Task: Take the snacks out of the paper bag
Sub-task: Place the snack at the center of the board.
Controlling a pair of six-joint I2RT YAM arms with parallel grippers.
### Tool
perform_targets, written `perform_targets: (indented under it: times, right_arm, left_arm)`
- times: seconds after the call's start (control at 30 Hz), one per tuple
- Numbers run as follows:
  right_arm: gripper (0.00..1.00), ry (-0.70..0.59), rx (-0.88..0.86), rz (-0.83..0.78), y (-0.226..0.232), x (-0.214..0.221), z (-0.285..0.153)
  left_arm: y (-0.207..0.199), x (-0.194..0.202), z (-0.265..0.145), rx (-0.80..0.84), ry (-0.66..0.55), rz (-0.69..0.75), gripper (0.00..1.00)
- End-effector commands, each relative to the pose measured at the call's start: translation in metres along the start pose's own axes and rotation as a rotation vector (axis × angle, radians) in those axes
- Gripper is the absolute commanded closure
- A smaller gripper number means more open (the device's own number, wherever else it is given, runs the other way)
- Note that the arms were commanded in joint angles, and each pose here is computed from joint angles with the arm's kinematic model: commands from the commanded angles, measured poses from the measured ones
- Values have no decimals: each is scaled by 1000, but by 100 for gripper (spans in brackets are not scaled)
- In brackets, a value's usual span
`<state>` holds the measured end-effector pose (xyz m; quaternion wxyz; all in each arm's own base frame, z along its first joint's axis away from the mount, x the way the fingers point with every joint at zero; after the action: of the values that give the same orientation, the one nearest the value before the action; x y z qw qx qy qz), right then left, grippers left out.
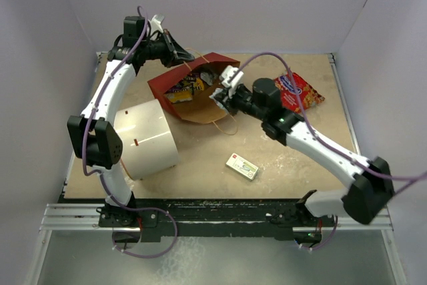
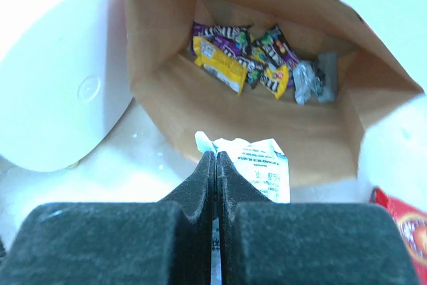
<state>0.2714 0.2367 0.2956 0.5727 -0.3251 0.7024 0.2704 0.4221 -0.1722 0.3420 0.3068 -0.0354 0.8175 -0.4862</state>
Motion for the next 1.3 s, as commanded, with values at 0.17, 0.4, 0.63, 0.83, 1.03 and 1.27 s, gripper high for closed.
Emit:
perform_targets:
  times: [0.17, 0.4, 0.63, 0.83, 1.03, 1.27]
  right_arm:
    - [100, 132, 682, 394, -45, 34, -83]
    - [100, 213, 1251, 586, -108, 76, -117]
    - [100, 219, 1573, 761, -196, 116, -141]
    - [100, 183, 1740, 837, -252, 141, -149]
    - [100, 253, 1869, 838, -291, 177, -154]
    - [100, 299, 1861, 717, -321, 198, -144]
  left_arm:
    - [-26, -13, -19, 59, -111, 75, 100]
    - [-31, -11, -20, 75, -107, 79, 100]
    - [-35, -7, -22, 91, -87, 84, 100]
    - [-39, -5, -22, 113, -67, 81, 100]
    - [-41, -9, -18, 124, -66, 85, 100]
    - [-37, -8, -15, 108, -60, 81, 100]
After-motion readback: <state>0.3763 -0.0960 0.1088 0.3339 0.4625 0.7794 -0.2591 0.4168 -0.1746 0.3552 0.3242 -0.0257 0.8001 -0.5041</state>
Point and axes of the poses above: each gripper's point midway between its finger pads, its own z axis out along the fingers, its own y axis along the line the jaws close on, x = y × z, the point moved 6 cm from there along -z, back along the fingers, and after that the axes turned 8 degrees about z, right-handed, at the moved point
